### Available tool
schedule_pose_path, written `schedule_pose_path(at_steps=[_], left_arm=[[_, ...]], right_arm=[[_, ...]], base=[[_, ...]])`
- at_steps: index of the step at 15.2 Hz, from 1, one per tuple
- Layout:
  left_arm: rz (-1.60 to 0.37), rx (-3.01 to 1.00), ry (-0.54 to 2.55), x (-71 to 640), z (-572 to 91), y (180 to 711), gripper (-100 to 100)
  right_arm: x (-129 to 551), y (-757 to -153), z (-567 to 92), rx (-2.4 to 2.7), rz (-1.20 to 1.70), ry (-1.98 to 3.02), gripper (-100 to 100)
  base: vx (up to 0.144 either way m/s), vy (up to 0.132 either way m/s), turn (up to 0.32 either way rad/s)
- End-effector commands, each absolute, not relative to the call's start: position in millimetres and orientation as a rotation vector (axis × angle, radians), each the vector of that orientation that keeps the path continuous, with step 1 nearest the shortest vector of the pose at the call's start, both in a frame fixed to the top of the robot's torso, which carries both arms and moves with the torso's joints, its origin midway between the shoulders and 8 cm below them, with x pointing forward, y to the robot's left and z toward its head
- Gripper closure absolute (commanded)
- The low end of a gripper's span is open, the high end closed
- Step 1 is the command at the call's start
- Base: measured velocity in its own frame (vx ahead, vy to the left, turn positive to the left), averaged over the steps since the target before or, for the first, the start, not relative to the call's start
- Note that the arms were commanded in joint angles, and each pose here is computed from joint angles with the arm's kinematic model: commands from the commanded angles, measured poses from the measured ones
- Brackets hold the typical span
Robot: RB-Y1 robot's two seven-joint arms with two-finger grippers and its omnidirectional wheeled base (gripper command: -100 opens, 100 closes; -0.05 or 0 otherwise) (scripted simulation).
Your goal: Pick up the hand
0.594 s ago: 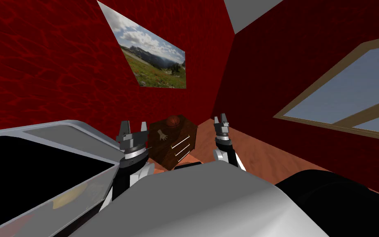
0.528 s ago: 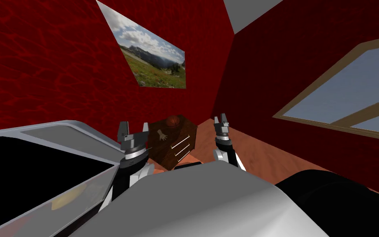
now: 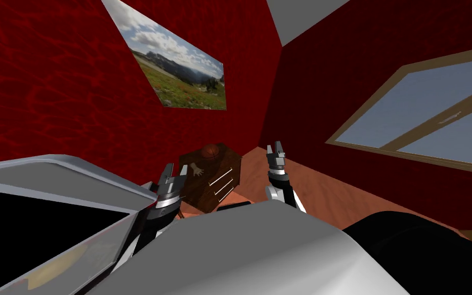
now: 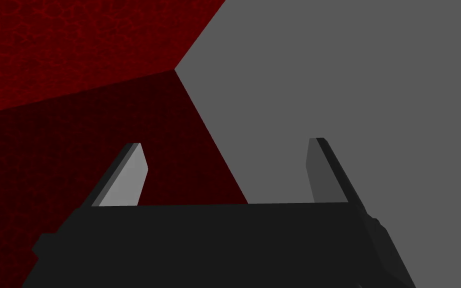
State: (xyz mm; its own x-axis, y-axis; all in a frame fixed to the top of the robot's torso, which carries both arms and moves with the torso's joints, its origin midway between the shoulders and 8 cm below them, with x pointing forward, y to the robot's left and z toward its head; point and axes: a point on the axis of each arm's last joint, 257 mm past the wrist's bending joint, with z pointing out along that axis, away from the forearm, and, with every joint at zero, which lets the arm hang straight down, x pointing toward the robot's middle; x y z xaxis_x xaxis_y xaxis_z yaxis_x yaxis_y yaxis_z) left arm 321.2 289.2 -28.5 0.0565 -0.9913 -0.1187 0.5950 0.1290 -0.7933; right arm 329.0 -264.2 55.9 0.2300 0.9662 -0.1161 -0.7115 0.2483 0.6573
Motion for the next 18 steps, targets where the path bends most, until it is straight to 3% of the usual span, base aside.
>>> schedule_pose_path(at_steps=[1,10,18], left_arm=[[-1.317,-0.675,0.819,322.4,-47.6,295.6,-100],[-1.165,-0.83,1.037,298.0,-148.7,345.0,-100],[-0.973,-1.006,1.247,231.4,-241.7,409.1,-100]], right_arm=[[329.0,-264.2,55.9,0.533,1.232,0.573,0],[328.9,-264.3,55.9,0.533,1.232,0.573,0],[328.9,-264.3,55.9,0.533,1.231,0.573,0]], base=[[-0.012,-0.031,-0.098],[-0.007,-0.037,-0.125],[0.01,-0.034,-0.143]])
